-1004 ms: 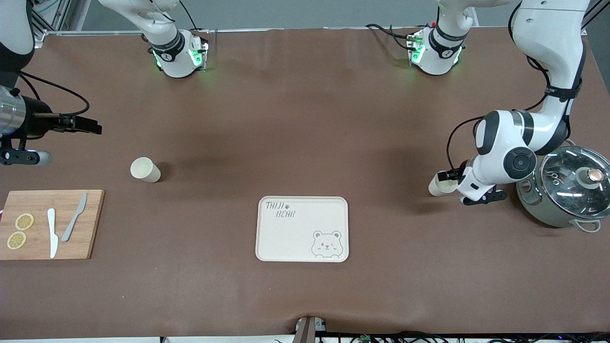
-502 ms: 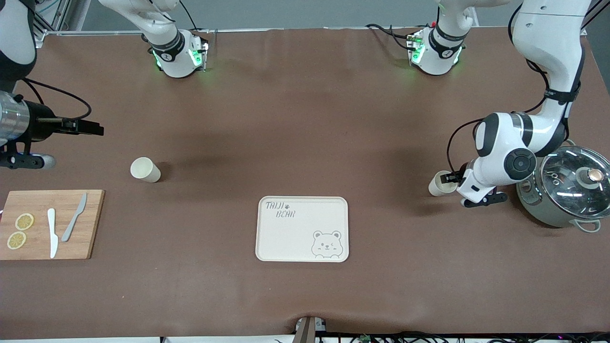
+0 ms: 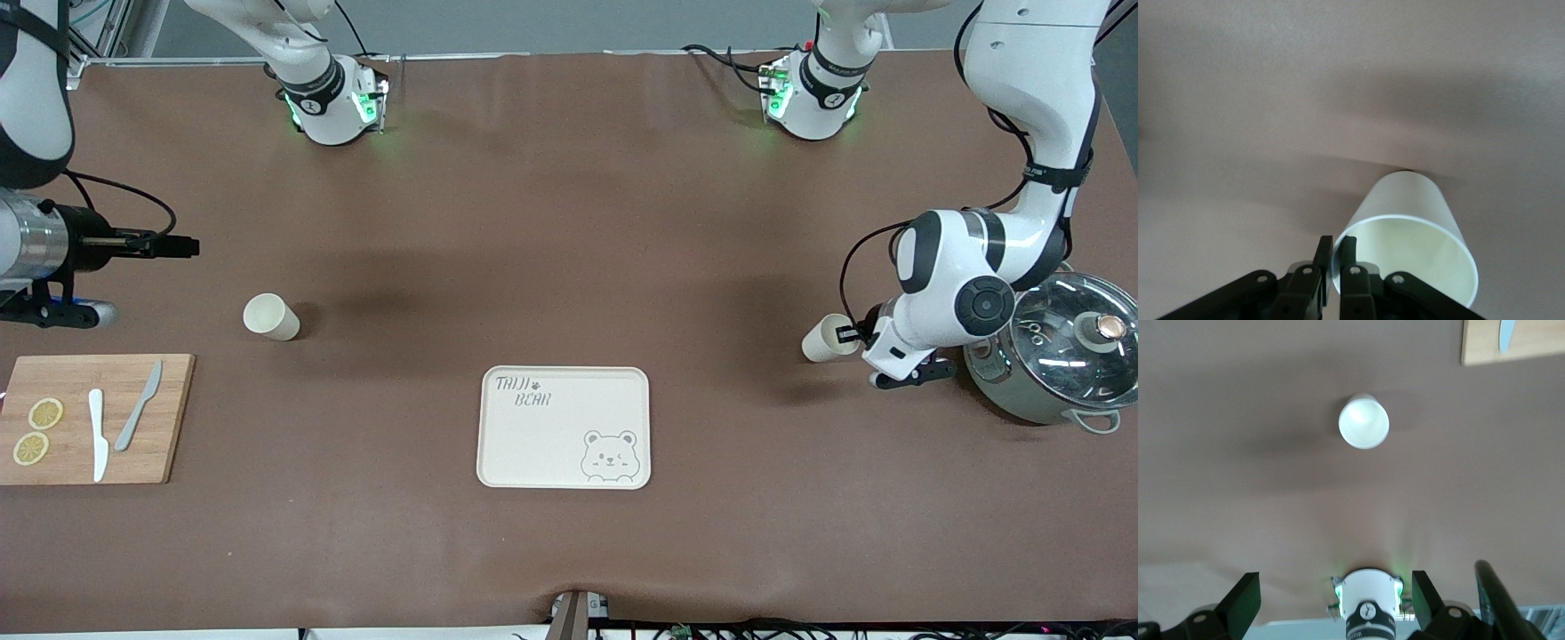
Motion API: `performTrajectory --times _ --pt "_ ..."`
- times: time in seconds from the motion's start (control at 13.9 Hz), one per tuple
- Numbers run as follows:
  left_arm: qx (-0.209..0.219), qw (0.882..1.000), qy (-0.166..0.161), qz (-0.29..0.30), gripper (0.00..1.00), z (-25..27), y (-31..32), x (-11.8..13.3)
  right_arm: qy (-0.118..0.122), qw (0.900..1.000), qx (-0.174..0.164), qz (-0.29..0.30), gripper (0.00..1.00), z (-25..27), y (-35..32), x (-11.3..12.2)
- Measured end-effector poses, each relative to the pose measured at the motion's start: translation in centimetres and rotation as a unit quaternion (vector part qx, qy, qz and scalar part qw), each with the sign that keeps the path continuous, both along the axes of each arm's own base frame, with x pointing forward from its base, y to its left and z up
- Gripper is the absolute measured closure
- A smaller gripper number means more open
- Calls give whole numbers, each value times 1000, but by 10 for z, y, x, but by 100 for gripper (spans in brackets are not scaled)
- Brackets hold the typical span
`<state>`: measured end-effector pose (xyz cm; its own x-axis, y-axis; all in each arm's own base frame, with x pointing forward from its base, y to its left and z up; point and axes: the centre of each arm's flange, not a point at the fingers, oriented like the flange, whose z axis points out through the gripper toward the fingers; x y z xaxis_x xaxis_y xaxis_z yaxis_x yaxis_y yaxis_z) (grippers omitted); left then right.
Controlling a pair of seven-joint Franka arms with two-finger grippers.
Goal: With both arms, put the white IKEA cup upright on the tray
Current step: 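Lift the cup with the left gripper while the right gripper reaches the other cup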
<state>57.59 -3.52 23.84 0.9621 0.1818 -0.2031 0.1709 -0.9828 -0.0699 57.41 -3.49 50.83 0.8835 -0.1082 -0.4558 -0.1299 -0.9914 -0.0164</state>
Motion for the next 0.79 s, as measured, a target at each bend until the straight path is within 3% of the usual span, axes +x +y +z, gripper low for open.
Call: performTrajectory --times 0.22,0.43,0.65,0.79 --pt "0 1000 -4 -3 95 3 -4 3 22 1000 2 -9 0 -17 -11 2" --pt "0 1000 -7 -7 96 15 -11 12 25 1000 3 -6 0 -17 -8 2" --pt "2 1000 -4 -11 96 37 -18 25 11 1000 -4 -1 0 -18 -5 6" --pt "-2 1000 -8 -12 96 61 -27 41 -20 1000 -10 -1 0 -28 -4 16"
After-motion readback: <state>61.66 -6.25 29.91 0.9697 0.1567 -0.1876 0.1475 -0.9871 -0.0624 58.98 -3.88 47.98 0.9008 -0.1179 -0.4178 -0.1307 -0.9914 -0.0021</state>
